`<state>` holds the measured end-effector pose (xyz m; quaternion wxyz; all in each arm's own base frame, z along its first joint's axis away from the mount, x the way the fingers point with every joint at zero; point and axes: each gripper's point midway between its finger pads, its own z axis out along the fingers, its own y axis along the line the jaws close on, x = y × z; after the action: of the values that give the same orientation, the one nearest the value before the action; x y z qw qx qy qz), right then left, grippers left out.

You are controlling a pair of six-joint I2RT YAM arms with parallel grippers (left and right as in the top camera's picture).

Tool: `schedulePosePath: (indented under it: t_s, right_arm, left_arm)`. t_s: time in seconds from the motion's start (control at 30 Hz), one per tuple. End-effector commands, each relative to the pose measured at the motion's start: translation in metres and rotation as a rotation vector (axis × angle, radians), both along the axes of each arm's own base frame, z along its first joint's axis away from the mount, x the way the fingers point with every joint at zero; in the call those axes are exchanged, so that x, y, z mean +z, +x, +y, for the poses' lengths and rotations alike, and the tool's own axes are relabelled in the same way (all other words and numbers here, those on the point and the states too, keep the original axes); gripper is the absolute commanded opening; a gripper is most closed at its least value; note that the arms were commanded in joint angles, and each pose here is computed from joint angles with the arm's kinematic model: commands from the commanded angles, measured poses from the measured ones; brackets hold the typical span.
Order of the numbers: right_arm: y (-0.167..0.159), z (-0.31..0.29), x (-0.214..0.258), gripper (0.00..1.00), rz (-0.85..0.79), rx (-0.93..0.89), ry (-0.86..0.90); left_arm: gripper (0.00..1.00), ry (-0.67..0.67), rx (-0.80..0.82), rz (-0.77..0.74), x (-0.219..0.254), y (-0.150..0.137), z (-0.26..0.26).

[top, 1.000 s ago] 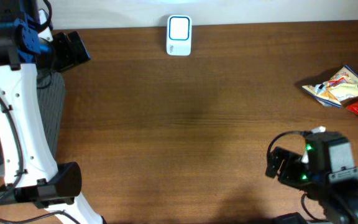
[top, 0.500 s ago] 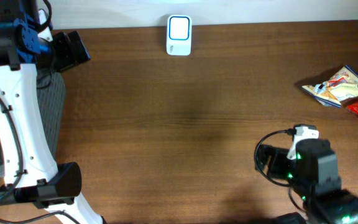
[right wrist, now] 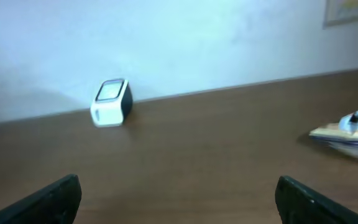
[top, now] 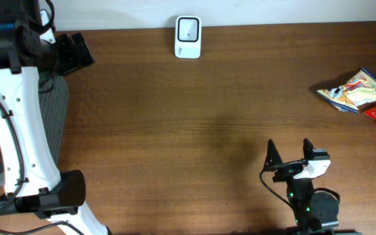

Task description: Scan the item barcode

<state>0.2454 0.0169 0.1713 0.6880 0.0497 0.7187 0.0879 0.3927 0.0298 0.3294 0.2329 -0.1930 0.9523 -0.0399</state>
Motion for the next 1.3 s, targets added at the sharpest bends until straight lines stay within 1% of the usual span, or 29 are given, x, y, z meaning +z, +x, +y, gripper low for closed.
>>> schedulePosePath:
  t_s: [0.0,0.03,0.1,0.17,0.5,0.57,0.63,0.8,0.87,1.27]
  right_arm:
    - [0.001,-0.006,0.002,0.99,-0.036,-0.021,-0.055]
    - [0.001,-0.006,0.007,0.99,-0.057,-0.023,-0.086]
    - [0.001,-0.007,0.004,0.99,-0.042,-0.029,-0.09]
    - [0.0,-0.007,-0.016,0.99,0.039,-0.025,-0.096]
    - [0.0,-0.007,-0.016,0.99,0.038,-0.025,-0.093]
    - [0.0,-0.004,-0.016,0.99,0.033,0.0,-0.194]
    - [0.0,-0.004,-0.017,0.99,0.032,0.002,-0.23]
    - [0.0,-0.003,-0.016,0.99,0.031,0.008,-0.231]
    - [0.0,-0.003,-0.016,0.99,0.031,0.006,-0.18]
    - [0.0,-0.003,-0.016,0.98,0.031,0.007,-0.18]
  left_arm:
    - [0.99,-0.001,0.013,-0.006,0.002,-0.001,0.002]
    - [0.99,-0.001,0.013,-0.006,0.002,-0.001,0.002]
    - [0.99,-0.001,0.013,-0.006,0.002,-0.001,0.002]
    - [0.99,-0.001,0.013,-0.006,0.002,-0.001,0.002]
    - [0.99,-0.001,0.013,-0.006,0.002,-0.001,0.002]
    - [0.99,-0.001,0.013,-0.006,0.002,-0.001,0.002]
    - [0.99,-0.001,0.013,-0.006,0.002,-0.001,0.002]
    - [0.99,-0.001,0.013,-0.006,0.002,-0.001,0.002]
    - [0.99,-0.001,0.014,-0.006,0.002,-0.001,0.002]
    - [0.99,-0.001,0.013,-0.006,0.002,-0.001,0.002]
